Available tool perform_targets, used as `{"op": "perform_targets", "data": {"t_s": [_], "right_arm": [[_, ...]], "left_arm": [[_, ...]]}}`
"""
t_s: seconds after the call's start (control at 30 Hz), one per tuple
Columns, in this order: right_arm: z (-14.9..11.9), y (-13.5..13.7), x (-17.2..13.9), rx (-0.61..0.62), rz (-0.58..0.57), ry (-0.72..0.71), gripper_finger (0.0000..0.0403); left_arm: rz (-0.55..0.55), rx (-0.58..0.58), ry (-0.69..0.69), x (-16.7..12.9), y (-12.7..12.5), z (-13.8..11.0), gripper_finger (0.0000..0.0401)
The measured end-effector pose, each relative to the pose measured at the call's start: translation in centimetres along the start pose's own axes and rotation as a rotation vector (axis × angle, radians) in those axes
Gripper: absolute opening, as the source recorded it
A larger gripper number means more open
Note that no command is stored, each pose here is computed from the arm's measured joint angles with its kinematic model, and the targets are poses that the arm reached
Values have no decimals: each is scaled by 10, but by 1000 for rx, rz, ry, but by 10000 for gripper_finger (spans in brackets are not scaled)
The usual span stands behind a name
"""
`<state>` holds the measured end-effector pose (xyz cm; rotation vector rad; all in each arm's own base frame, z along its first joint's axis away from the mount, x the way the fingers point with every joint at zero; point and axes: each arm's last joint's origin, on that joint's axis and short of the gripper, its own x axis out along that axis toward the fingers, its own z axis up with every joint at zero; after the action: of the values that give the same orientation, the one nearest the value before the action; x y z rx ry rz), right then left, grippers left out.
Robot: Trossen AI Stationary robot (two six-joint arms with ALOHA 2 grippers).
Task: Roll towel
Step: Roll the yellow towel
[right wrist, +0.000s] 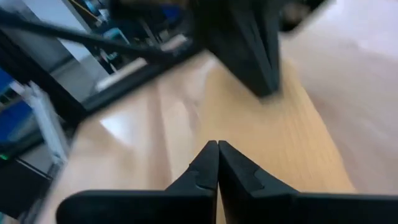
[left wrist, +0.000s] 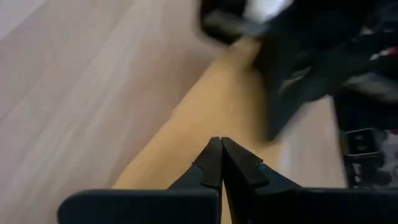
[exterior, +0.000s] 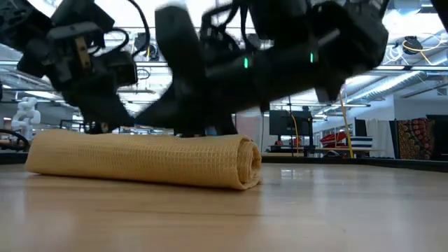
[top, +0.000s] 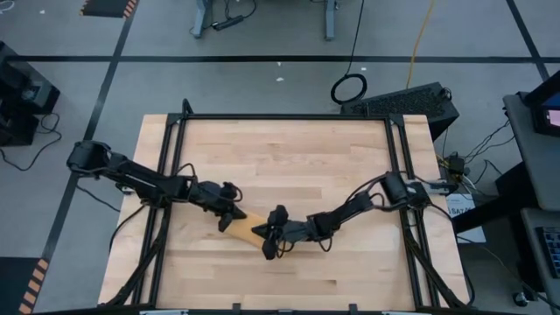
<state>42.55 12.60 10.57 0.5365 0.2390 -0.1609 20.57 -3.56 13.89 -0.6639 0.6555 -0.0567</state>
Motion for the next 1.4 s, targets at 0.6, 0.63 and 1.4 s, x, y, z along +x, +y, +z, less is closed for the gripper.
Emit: {"op": "perform_targets", "data": {"t_s": [0.6, 0.63, 1.4], "right_arm": [[-28, -14, 5, -138, -11, 155, 0], [-29, -14, 5, -150, -7, 167, 0], [2, -8, -19, -312, 58, 457, 0]], "left_arm": [[-210, 350, -95, -16, -35, 10, 8], [-189, 355, -55, -10, -33, 4, 8], [-37, 294, 64, 40, -11, -29, 8]]}}
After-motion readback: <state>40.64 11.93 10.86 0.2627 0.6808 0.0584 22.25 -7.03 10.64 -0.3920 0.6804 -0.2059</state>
